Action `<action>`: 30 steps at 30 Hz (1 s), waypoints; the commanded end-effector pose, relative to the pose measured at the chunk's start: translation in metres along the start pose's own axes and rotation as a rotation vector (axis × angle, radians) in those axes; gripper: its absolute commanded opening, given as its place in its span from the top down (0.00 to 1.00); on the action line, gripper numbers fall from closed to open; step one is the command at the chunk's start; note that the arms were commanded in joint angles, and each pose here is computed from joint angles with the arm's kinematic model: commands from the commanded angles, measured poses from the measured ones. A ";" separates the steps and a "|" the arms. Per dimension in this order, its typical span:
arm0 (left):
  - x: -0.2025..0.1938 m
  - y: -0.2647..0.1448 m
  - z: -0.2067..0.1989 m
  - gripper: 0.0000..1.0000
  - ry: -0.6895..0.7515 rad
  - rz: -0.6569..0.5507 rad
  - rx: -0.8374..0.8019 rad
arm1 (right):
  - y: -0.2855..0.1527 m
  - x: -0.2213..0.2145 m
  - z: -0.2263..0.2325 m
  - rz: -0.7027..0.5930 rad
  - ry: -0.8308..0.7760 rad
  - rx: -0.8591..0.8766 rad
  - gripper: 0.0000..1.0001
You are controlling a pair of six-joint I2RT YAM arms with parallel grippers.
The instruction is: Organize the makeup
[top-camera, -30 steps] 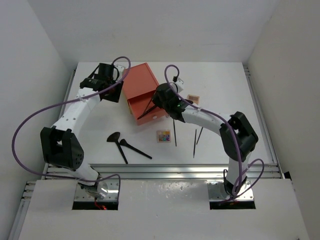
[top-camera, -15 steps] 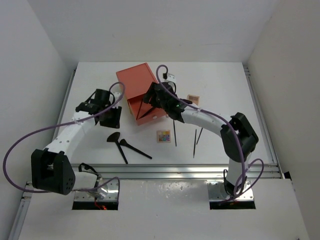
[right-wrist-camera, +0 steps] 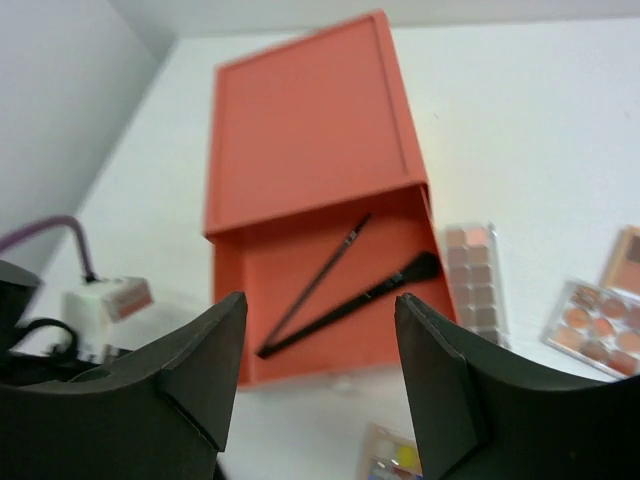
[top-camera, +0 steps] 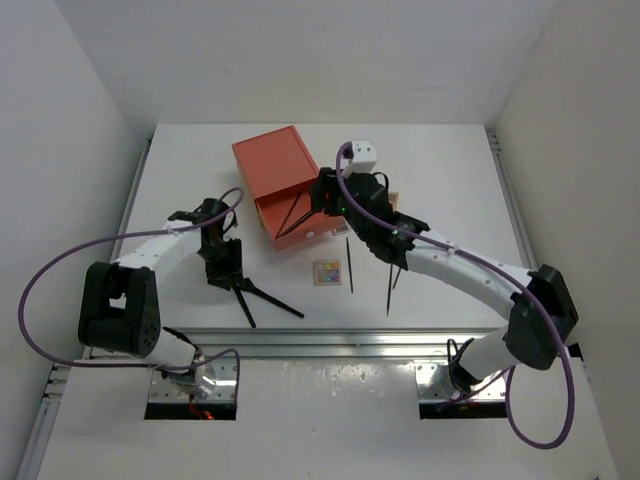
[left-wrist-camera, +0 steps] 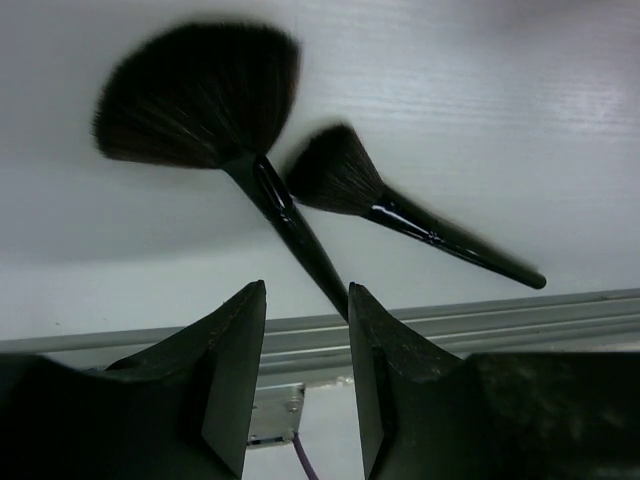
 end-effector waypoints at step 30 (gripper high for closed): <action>-0.015 0.010 -0.017 0.55 -0.058 0.098 0.010 | -0.019 -0.031 -0.040 0.064 -0.284 -0.150 0.36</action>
Point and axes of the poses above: each gripper's point midway between its finger pads, its own y axis out along the fingers, its own z axis along the line the jaws close on, x = y × z, the point moved 8 cm from there along -y, back along the fingers, and after that the axes turned 12 degrees about -y, right-handed, at the moved point
